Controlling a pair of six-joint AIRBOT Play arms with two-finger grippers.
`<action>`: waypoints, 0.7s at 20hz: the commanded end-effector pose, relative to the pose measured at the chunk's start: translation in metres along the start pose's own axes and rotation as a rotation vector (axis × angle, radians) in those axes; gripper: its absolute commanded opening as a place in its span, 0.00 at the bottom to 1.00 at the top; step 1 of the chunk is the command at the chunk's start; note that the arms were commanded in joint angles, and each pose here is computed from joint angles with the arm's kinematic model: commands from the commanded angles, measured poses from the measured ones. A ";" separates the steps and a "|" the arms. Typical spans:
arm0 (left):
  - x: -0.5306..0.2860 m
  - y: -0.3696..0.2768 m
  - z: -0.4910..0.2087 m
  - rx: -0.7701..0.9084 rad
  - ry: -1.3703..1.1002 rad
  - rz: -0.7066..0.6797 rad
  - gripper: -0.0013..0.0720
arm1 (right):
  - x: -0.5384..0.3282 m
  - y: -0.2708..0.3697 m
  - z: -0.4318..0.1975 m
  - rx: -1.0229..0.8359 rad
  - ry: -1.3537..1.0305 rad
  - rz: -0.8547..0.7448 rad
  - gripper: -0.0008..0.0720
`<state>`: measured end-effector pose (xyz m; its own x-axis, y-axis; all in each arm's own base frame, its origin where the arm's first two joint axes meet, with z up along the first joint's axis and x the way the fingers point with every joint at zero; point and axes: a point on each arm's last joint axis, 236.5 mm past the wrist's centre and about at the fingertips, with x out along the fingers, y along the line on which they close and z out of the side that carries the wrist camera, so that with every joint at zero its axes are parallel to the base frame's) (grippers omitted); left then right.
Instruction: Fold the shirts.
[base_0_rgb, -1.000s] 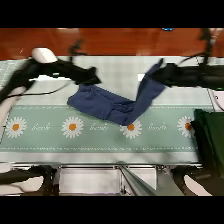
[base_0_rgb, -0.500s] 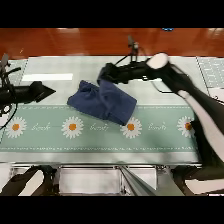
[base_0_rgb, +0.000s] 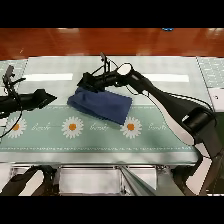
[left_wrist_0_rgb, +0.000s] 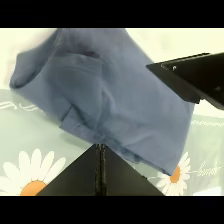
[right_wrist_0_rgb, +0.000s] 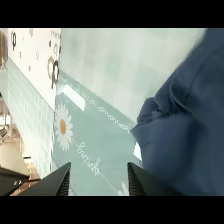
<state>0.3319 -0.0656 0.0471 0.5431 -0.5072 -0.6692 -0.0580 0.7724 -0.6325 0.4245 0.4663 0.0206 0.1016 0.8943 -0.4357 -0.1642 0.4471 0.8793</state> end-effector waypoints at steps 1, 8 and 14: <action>0.003 0.010 0.018 -0.053 -0.071 0.018 0.05 | -0.026 -0.003 -0.011 0.025 0.115 0.008 0.58; 0.001 -0.019 0.015 -0.092 -0.053 -0.103 0.05 | -0.303 -0.101 -0.019 -0.142 0.122 -0.908 0.58; -0.001 -0.028 -0.004 -0.038 0.013 -0.118 0.05 | -0.326 -0.173 -0.100 0.175 -0.300 -0.706 0.58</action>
<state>0.3386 -0.0829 0.0647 0.5674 -0.5795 -0.5850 -0.0469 0.6865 -0.7256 0.3475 0.1312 0.0267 0.2594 0.3543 -0.8984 0.0056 0.9297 0.3682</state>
